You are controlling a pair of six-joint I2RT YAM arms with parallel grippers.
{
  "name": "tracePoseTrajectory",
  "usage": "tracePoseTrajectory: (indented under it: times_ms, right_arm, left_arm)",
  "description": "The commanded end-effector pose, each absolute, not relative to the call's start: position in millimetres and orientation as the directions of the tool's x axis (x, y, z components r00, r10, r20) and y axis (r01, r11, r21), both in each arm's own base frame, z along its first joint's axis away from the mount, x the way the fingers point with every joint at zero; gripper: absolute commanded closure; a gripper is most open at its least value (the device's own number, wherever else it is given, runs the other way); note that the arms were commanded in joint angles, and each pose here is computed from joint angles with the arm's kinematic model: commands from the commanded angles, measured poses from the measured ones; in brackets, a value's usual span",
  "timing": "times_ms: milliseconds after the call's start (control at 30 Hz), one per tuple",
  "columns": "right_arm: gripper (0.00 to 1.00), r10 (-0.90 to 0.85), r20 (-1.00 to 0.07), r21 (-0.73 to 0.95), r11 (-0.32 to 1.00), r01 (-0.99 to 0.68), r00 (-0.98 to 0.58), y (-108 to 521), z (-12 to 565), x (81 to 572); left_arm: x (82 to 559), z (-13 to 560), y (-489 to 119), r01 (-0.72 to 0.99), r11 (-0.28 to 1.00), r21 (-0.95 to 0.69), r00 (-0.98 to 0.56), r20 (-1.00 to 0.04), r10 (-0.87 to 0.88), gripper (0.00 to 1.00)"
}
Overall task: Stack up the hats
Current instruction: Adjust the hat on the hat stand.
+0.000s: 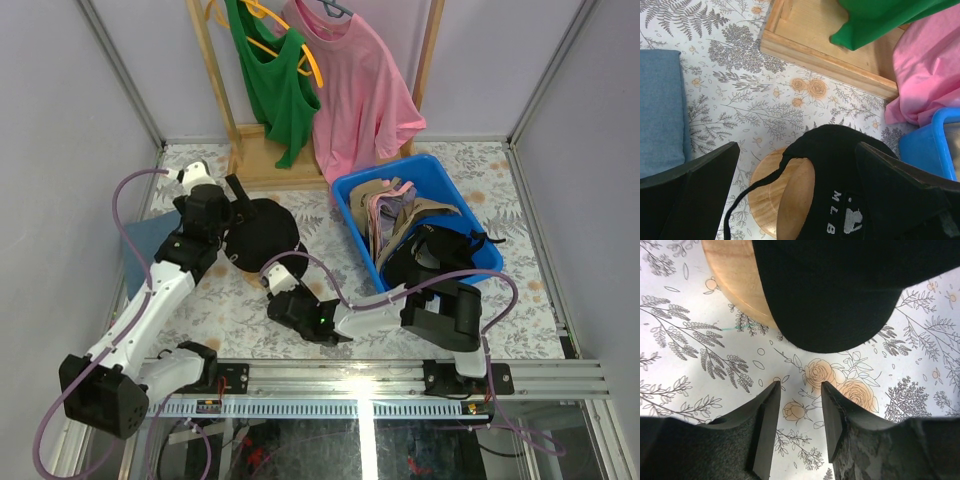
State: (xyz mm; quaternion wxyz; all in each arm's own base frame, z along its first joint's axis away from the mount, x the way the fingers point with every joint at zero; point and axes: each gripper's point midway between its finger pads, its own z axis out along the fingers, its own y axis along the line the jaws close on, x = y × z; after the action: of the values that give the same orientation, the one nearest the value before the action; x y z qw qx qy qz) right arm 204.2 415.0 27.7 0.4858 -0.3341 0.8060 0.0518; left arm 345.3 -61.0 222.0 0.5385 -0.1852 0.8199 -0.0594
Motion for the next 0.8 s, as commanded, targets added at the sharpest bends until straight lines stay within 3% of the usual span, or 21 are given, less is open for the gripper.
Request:
tracePoseTrajectory:
  times_ms: [0, 200, 767]
  right_arm:
    - [0.53, -0.4, -0.873, -0.195, 0.81, -0.553, -0.279, 420.0, 70.2, 202.6]
    - [0.47, -0.402, -0.876, -0.2, 0.806, -0.558, -0.267, 421.4, 81.4, 196.9]
    - [0.46, -0.412, -0.874, -0.217, 0.805, -0.552, -0.257, 418.4, 86.1, 193.4]
  left_arm:
    - [331.2, 218.8, -48.7, -0.282, 0.925, -0.254, -0.376, -0.858, -0.35, 0.0]
    - [329.8, 225.9, -45.1, -0.294, 0.92, -0.26, -0.352, -0.865, -0.357, 0.0]
    - [330.8, 235.3, -41.7, -0.305, 0.914, -0.267, -0.324, -0.874, -0.363, 0.0]
